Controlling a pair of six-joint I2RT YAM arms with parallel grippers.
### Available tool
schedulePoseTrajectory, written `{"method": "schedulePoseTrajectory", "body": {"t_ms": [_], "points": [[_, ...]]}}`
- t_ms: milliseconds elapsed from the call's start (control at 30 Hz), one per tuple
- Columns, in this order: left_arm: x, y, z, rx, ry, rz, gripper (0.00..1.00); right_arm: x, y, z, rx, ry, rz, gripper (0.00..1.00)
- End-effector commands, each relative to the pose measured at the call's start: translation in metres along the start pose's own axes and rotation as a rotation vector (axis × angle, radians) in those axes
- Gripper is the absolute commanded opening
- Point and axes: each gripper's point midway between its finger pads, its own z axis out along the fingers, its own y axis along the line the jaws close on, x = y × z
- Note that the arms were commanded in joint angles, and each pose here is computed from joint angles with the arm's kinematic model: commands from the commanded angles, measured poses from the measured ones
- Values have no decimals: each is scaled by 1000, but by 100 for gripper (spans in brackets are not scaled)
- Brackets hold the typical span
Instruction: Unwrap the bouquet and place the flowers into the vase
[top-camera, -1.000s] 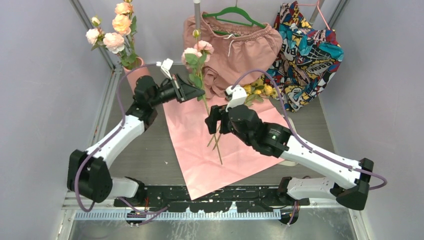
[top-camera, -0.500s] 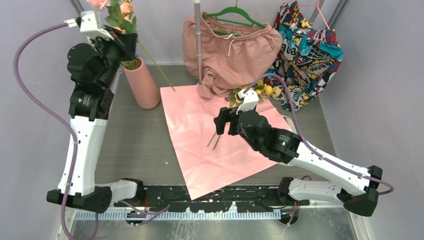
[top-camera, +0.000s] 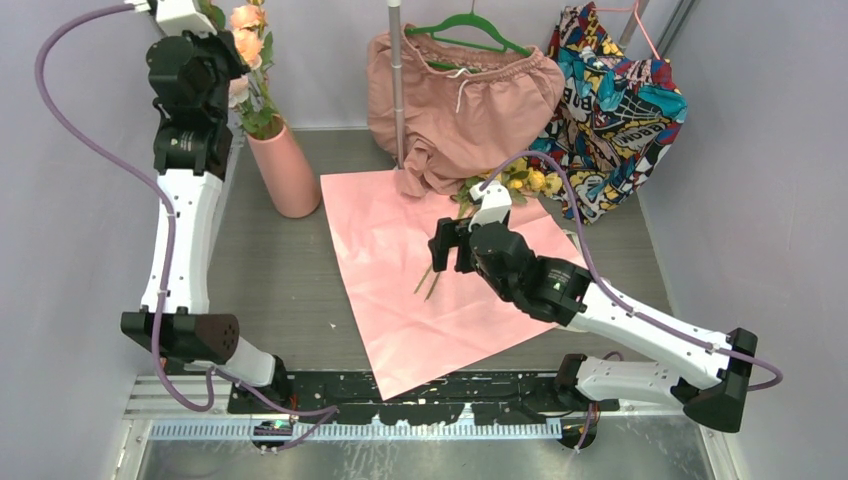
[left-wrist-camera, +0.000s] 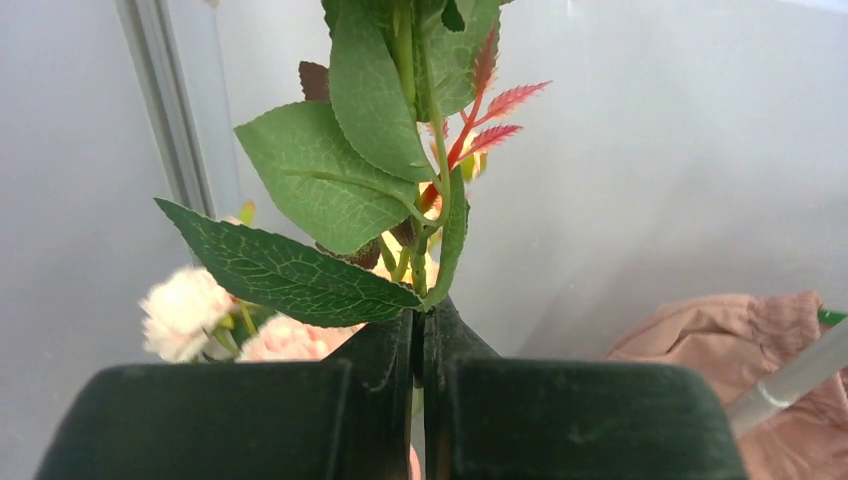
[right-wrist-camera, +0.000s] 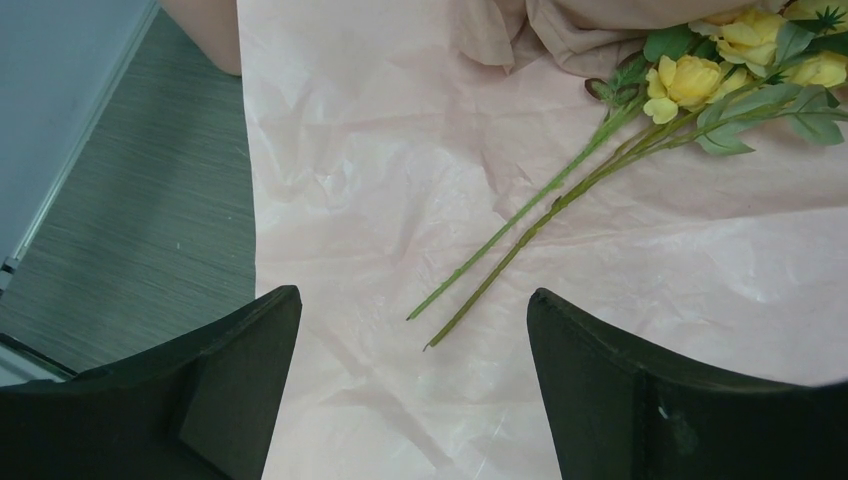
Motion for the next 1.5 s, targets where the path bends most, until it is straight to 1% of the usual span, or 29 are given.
{"method": "schedulePoseTrajectory", "body": {"t_ms": [0,300,400,500,567,700,767,833,967,1000,1033,1067,1133,1167,1200,1267,1467], "points": [[-90,10,-21,-35,-224,20,0,-7,11,6,-37,-28,44,88],[-112,28,-25,-119,-281,55,0,2,22,17,-57,20,27,88],[-105,30,-22,-124,-263,52,0,4,22,19,-56,24,25,88],[-86,31,-16,-129,-242,30,0,6,22,20,-59,27,34,88],[-66,35,-10,-142,-227,31,0,8,22,19,-61,31,37,88],[-12,47,9,-192,-152,34,0,13,20,20,-56,41,33,88],[22,52,16,-213,-111,15,0,15,19,20,-51,44,32,88],[46,55,17,-218,-94,-10,0,16,19,22,-51,44,33,88],[74,55,16,-204,-67,-27,0,22,22,25,-63,58,38,88],[78,55,16,-207,-57,-25,6,23,22,26,-62,61,37,88],[80,56,16,-212,-52,-26,15,24,22,26,-59,62,36,88],[80,57,15,-219,-52,-29,28,24,22,27,-58,63,35,88],[77,57,12,-216,-59,-39,62,25,23,28,-63,64,36,88],[74,56,11,-211,-65,-45,76,26,23,29,-62,65,37,88],[69,54,8,-203,-71,-54,82,27,23,29,-62,66,36,88],[60,49,2,-181,-86,-75,89,29,22,32,-49,68,32,88],[27,28,-28,-101,-140,-105,91,32,15,40,-21,71,56,87]]}}
